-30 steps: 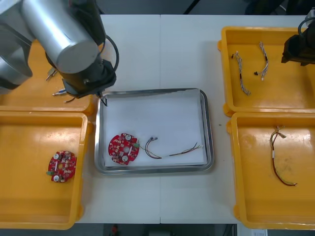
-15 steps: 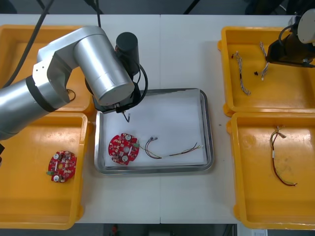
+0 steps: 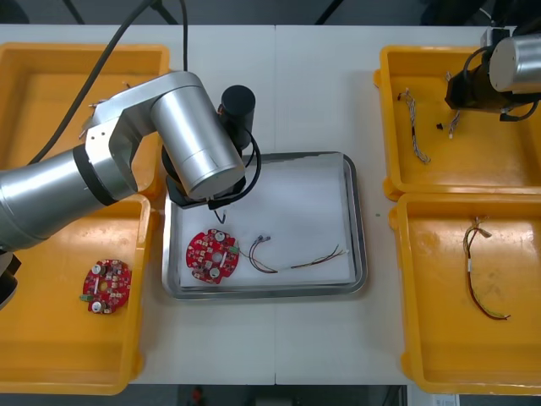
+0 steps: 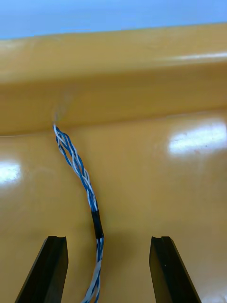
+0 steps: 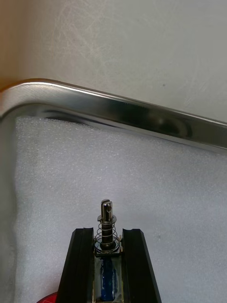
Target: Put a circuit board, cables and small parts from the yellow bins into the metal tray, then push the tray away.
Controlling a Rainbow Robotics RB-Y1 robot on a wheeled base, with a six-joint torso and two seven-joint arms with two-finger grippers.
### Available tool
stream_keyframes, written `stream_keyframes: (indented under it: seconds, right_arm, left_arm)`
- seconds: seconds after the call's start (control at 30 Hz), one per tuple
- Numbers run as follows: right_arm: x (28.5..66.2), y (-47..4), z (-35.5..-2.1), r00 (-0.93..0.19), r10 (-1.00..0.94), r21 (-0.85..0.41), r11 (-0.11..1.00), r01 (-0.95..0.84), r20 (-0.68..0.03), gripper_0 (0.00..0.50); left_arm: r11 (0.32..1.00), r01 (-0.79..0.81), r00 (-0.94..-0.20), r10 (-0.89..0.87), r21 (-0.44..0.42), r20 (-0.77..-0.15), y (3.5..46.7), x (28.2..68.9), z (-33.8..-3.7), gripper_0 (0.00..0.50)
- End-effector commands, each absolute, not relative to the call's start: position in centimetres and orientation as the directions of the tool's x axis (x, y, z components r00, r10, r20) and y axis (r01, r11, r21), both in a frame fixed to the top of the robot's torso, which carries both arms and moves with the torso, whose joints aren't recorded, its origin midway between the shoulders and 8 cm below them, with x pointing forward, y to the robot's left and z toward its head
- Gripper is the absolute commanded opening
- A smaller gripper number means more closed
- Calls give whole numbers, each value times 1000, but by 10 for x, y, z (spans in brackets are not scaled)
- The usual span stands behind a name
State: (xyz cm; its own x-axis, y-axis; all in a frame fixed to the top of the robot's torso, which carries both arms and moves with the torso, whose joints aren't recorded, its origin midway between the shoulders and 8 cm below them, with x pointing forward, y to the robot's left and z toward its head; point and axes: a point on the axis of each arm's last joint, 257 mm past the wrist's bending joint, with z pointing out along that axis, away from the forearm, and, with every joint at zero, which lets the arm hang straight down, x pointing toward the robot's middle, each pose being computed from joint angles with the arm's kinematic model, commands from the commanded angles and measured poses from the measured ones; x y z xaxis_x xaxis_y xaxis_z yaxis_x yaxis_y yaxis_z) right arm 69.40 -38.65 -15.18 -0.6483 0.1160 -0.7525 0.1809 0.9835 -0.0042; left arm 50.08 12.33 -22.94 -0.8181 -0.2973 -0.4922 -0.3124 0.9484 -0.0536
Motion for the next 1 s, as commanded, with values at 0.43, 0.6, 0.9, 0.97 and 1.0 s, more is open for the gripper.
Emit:
stream_keyframes:
  seconds: [0.43,0.6,0.9,0.97,1.0]
  right_arm:
    - [719,-366,-128,-572,87,2,989,147,-816,500]
    - [720,-363,-135,-560,96,17,989,145,-823,500]
    - [720,-366,-145,-542,114,39,988,149,-832,500]
    - [720,-365,-145,-542,120,45,988,150,-832,500]
    - [719,-366,-149,-545,123,47,987,151,-829,500]
  left_arm:
    - [930,-353,-795,-354,-100,-493,113,504,-231,104]
    - [930,-353,-795,-354,-100,-493,113,504,-231,168]
    - [930,-353,-795,-354,-100,-493,113,504,-231,500]
    - [930,-353,-795,-354,-100,-493,113,504,-231,500]
    - [930,-353,-795,-354,-100,-493,113,504,-231,500]
